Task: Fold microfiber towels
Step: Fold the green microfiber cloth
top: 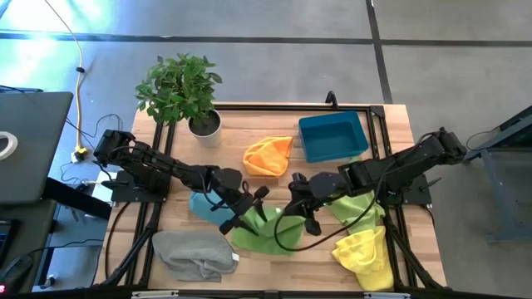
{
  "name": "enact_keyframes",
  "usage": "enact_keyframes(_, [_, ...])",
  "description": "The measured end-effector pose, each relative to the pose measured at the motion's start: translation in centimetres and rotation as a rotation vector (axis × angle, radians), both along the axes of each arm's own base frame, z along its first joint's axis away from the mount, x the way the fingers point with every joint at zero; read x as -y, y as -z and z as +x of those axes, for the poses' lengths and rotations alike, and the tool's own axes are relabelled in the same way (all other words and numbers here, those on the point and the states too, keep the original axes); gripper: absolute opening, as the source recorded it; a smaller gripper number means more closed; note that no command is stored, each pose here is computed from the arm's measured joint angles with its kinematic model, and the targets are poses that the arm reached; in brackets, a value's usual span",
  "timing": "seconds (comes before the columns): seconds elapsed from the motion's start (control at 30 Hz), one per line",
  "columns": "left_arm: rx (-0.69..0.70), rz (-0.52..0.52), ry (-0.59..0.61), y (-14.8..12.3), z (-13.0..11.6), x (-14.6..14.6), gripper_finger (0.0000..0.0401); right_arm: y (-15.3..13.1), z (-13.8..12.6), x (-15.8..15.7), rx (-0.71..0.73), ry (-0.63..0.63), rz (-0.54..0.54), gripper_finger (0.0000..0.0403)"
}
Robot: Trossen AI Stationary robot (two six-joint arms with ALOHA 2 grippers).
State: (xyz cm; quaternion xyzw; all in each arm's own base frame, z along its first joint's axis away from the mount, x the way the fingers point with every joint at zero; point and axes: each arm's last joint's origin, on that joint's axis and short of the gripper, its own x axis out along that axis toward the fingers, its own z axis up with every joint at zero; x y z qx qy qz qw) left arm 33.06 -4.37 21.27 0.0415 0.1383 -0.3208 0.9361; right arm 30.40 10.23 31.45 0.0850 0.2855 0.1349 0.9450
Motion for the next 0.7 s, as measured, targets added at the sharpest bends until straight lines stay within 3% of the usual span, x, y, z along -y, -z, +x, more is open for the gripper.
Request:
enact_keyframes(0.47, [-0.35, 0.005, -0.006, 2.6, -1.5, 0.6, 0.0203, 0.1, 0.0, 0.4, 0.016, 0.068, -0.111, 0.0])
enact_keyframes(0.7, [-0.414, -0.031, 0.001, 3.1, -1.7, 1.9, 0.0203, -0.2, 0.2, 0.3, 0.055, 0.075, -0.104, 0.0])
